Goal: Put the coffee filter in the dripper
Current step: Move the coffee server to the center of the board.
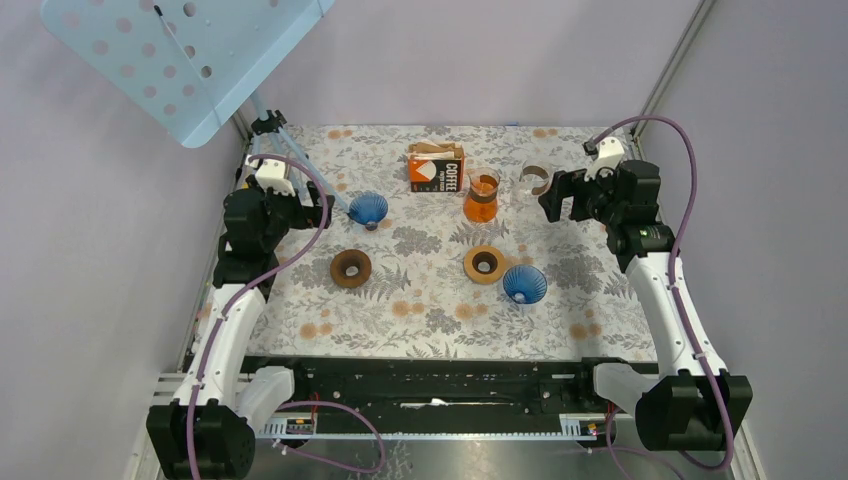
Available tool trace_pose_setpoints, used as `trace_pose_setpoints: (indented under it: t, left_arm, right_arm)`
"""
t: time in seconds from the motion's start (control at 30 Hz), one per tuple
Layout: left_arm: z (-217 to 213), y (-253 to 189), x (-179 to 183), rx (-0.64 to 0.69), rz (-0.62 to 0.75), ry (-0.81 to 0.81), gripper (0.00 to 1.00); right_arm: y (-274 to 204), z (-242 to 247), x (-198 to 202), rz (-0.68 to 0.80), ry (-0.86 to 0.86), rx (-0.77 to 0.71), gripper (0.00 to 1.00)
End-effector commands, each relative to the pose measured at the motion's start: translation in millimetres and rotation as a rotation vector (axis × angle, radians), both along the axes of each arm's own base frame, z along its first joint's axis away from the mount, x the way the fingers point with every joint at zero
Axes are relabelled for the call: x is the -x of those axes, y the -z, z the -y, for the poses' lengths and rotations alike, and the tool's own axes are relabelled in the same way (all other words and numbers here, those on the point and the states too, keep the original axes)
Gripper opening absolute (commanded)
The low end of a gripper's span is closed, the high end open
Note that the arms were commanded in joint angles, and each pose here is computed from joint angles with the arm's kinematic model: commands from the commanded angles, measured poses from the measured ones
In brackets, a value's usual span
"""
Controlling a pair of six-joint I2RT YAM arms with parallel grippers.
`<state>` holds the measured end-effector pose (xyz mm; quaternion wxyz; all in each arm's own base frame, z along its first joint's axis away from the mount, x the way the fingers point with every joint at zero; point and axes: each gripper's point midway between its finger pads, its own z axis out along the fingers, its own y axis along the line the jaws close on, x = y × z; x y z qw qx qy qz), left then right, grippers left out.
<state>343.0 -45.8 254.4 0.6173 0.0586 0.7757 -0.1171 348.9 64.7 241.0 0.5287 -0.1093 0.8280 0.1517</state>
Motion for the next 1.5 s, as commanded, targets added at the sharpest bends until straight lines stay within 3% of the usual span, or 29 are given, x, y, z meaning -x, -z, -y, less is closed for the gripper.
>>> trace_pose_setpoints:
  t: [0.0, 0.33, 0.53, 0.83, 1.17, 1.47]
  left_arm:
    - [3.1, -13.6, -2.0, 0.007, 0.046, 0.027, 0.99]
    - [-10.3, -11.4, -8.7, -0.03, 0.0, -0.024, 0.99]
    - [10.8, -3.0, -0.8, -0.104, -0.04, 0.159, 0.99]
    - [19.4, 5.2, 2.3, -0.093, -0.079, 0.224, 0.99]
    - [21.5, 7.9, 2.5, -0.083, -0.078, 0.236, 0.99]
    - [21.2, 4.7, 2.0, -0.102, -0.05, 0.24, 0.99]
  right_arm:
    - [-9.1, -6.1, 7.3, 0.029, -0.062, 0.02, 0.98]
    - [-3.1, -11.4, 20.1, -0.015, -0.18, 0.098, 0.98]
    - [-3.2, -8.2, 28.7, -0.041, -0.21, 0.18, 0.98]
    - [19.0, -32.7, 25.9, -0.087, -0.266, 0.422, 0.98]
    - [37.2, -84.2, -25.8, -0.111, -0.411, 0.472, 0.99]
    - [52.9, -126.6, -79.7, -0.232, -0.55, 0.474, 0.78]
